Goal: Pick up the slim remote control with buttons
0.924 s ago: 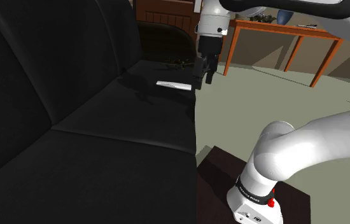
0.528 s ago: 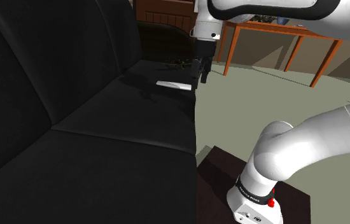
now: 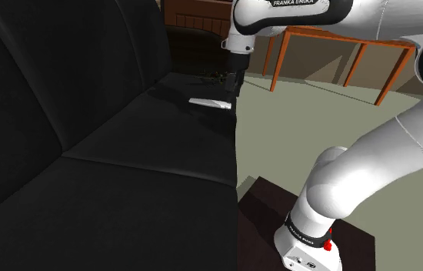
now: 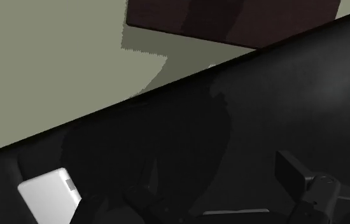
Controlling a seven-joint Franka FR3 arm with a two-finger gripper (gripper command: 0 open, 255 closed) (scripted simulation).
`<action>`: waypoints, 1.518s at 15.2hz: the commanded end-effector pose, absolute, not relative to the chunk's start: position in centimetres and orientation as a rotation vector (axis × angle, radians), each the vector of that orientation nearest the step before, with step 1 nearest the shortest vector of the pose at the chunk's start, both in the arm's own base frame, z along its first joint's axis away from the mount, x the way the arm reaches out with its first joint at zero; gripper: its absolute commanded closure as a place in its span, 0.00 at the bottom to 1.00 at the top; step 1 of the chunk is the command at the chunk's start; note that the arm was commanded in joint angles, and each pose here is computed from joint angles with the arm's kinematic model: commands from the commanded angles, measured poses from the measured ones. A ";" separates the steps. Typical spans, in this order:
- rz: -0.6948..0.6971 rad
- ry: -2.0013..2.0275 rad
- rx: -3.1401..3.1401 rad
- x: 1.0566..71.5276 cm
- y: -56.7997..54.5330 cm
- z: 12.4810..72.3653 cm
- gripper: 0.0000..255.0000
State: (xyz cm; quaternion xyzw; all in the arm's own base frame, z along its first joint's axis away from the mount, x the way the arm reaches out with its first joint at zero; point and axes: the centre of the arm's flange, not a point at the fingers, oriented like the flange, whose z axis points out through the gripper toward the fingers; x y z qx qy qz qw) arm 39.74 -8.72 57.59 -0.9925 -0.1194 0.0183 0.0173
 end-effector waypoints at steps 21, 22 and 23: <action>-0.002 -0.832 -3.033 58.6 -21.2 48.9 0.00; -0.002 -0.832 -3.033 58.6 -21.2 48.3 0.00; -0.002 -0.832 -3.033 58.6 -21.2 47.8 0.00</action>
